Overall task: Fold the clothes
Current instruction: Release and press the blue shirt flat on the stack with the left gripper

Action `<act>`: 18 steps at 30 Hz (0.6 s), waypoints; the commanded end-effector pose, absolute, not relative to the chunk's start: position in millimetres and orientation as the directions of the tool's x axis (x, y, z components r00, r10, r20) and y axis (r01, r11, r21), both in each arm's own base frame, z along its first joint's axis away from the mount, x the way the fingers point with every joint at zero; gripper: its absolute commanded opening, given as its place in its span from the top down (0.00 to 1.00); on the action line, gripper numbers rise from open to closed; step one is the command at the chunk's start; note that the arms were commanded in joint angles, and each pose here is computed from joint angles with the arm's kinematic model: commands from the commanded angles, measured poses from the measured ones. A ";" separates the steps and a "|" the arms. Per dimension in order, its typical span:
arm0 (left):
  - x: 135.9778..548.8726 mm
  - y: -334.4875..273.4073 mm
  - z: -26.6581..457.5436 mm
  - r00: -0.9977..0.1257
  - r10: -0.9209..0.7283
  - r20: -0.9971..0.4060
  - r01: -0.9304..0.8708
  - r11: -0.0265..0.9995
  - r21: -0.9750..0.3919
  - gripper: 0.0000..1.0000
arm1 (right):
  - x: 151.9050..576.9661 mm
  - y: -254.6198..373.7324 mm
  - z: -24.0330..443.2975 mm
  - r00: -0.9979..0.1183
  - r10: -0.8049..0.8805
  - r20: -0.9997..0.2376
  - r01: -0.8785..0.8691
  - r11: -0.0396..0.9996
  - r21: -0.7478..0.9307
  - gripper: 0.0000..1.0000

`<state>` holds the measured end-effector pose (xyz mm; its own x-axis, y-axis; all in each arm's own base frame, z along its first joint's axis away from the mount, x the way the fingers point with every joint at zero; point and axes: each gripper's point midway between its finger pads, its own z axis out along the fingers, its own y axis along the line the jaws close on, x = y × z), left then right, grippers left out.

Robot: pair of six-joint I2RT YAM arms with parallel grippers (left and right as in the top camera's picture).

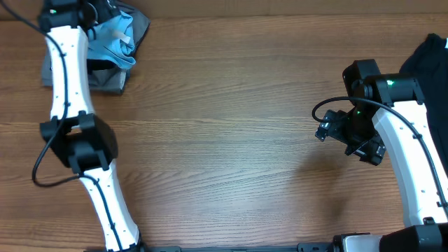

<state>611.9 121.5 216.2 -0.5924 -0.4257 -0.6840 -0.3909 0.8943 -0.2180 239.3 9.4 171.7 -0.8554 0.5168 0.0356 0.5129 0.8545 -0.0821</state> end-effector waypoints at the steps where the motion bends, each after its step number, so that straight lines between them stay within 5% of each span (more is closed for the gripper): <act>1: 594.0 151.1 229.6 -0.581 -0.431 -0.690 -0.448 0.877 -0.171 0.02 | 243.8 9.3 176.5 -0.853 0.521 0.011 0.520 0.852 -0.064 0.00; 8: 576.0 177.4 158.5 -0.684 -0.480 -0.550 -0.497 0.858 -0.130 0.39 | 245.1 9.4 176.4 -0.853 0.521 0.007 0.520 0.852 -0.061 0.00; 18: 559.5 206.1 58.4 -0.775 -0.488 -0.402 -0.529 0.849 -0.013 0.41 | 244.2 9.4 176.5 -0.853 0.522 0.010 0.520 0.852 -0.063 0.00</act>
